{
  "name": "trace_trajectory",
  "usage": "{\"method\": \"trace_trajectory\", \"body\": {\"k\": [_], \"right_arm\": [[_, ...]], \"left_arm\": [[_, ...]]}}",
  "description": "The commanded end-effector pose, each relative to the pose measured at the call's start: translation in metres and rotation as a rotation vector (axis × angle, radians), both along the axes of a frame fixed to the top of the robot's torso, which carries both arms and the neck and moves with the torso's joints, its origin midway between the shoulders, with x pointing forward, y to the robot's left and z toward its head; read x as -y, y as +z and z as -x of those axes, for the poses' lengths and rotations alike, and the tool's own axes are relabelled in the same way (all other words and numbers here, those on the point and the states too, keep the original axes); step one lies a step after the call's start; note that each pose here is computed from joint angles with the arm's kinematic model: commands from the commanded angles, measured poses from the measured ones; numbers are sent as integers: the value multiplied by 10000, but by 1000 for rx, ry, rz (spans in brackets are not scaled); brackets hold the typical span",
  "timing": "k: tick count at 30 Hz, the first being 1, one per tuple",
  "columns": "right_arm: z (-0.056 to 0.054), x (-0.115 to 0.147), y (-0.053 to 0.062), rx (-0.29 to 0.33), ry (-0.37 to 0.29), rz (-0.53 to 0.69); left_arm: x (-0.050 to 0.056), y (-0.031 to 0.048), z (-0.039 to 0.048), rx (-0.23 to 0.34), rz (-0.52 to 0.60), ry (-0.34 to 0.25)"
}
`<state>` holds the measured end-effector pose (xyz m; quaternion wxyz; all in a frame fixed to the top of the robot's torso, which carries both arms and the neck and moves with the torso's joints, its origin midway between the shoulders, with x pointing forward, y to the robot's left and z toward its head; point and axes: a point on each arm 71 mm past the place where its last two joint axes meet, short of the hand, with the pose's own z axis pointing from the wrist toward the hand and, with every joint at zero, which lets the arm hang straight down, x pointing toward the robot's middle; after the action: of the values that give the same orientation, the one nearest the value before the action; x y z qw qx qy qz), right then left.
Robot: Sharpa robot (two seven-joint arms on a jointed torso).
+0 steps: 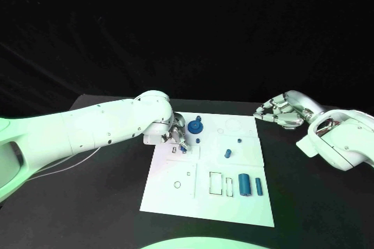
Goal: Assemble the parts on the task board
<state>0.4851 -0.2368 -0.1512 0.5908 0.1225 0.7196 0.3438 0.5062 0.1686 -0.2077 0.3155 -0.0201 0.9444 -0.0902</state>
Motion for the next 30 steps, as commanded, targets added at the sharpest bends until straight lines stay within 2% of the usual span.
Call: {"method": "trace_trajectory", "body": {"k": [1, 30], "right_arm": [[2, -7, -2, 1, 6, 5], [5, -11, -3, 1, 8, 4]], "left_arm": [[-10, -72, 41, -48, -35, -28], [13, -77, 39, -43, -53, -41]]}}
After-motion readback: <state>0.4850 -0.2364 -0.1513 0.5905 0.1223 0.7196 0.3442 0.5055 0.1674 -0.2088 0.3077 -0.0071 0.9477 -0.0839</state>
